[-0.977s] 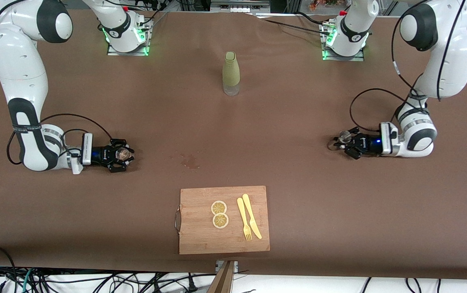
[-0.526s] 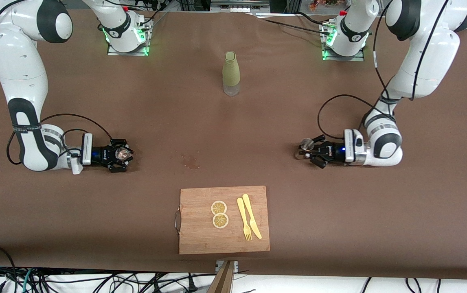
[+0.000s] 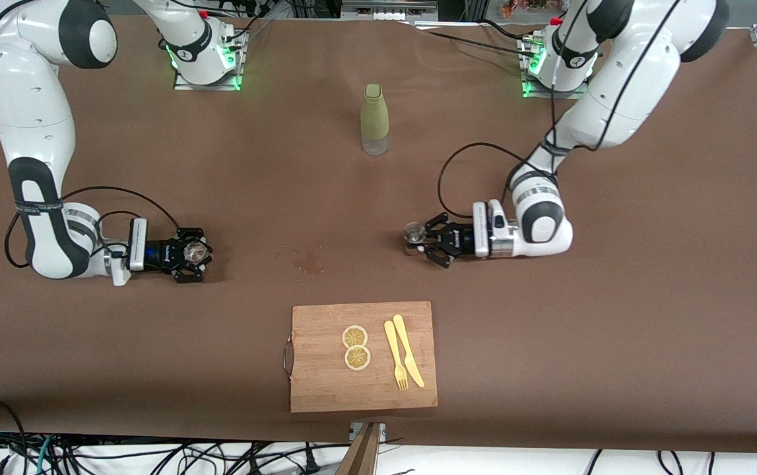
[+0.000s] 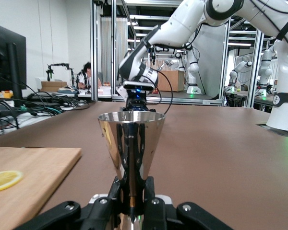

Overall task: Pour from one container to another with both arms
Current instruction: 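Carry the upright jigger with the left gripper toward the table middle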

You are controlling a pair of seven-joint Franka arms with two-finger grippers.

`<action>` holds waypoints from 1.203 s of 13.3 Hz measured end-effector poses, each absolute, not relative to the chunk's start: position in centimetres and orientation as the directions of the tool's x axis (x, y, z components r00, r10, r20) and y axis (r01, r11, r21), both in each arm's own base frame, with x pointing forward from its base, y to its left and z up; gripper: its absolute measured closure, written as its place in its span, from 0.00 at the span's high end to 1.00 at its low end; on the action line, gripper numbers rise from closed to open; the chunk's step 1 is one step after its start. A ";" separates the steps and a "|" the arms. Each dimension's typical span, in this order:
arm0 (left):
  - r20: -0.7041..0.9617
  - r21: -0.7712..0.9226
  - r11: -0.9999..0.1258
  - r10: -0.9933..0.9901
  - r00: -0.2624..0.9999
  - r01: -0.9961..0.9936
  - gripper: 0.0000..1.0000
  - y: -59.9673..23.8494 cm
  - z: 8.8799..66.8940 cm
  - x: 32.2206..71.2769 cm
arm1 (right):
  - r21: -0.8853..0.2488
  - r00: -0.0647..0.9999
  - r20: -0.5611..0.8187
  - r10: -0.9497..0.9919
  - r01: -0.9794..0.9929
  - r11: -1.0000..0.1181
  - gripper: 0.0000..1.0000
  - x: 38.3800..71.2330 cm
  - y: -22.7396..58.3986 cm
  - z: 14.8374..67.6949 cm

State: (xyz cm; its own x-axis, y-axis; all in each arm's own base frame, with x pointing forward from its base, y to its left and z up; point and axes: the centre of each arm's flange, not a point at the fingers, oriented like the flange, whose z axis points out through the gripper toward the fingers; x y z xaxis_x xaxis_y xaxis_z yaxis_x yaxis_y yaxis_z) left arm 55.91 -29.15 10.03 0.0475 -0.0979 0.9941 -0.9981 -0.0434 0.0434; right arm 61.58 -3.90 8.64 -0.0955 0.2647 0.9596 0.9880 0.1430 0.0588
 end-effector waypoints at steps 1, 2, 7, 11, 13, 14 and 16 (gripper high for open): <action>0.993 0.051 -0.049 -0.100 0.055 -0.998 0.21 -30.9 10.2 55.5 | 0.054 -0.091 0.960 0.266 0.989 0.141 0.23 61.8 -3.8 9.2; 0.993 0.055 -0.057 -0.105 0.061 -0.997 0.21 -32.5 10.5 55.2 | 0.051 -0.087 0.960 0.265 0.989 0.140 0.23 62.1 -3.6 9.7; 0.986 0.076 -0.047 -0.147 0.082 -0.996 0.21 -41.5 11.0 52.9 | 0.000 -0.038 0.957 0.287 0.991 0.132 0.23 63.6 -1.0 15.5; 0.989 0.061 -0.051 -0.134 0.067 -0.997 0.21 -45.5 10.6 53.4 | -0.042 0.004 0.935 0.355 0.994 0.097 0.23 64.5 2.5 22.9; 0.991 0.065 -0.052 -0.117 0.071 -0.997 0.21 -47.6 10.0 52.9 | -0.061 0.032 0.919 0.394 0.996 0.063 0.23 64.4 4.4 26.3; 0.991 0.060 -0.049 -0.115 0.066 -0.997 0.21 -48.5 9.8 52.8 | -0.069 0.045 0.910 0.413 0.997 0.044 0.23 64.2 5.3 27.7; 0.992 0.046 -0.051 -0.118 0.051 -0.998 0.21 -49.3 9.8 53.1 | -0.086 0.072 0.892 0.446 0.996 0.010 0.23 63.6 7.4 29.7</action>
State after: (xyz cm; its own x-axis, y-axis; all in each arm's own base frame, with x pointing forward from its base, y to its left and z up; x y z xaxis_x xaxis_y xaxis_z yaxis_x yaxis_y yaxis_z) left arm 53.07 -49.29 9.82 0.0515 -0.1178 0.9917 -0.9976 -0.0511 0.0457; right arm 63.62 7.40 29.67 0.0724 0.4459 0.8921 0.9963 0.0096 -0.0857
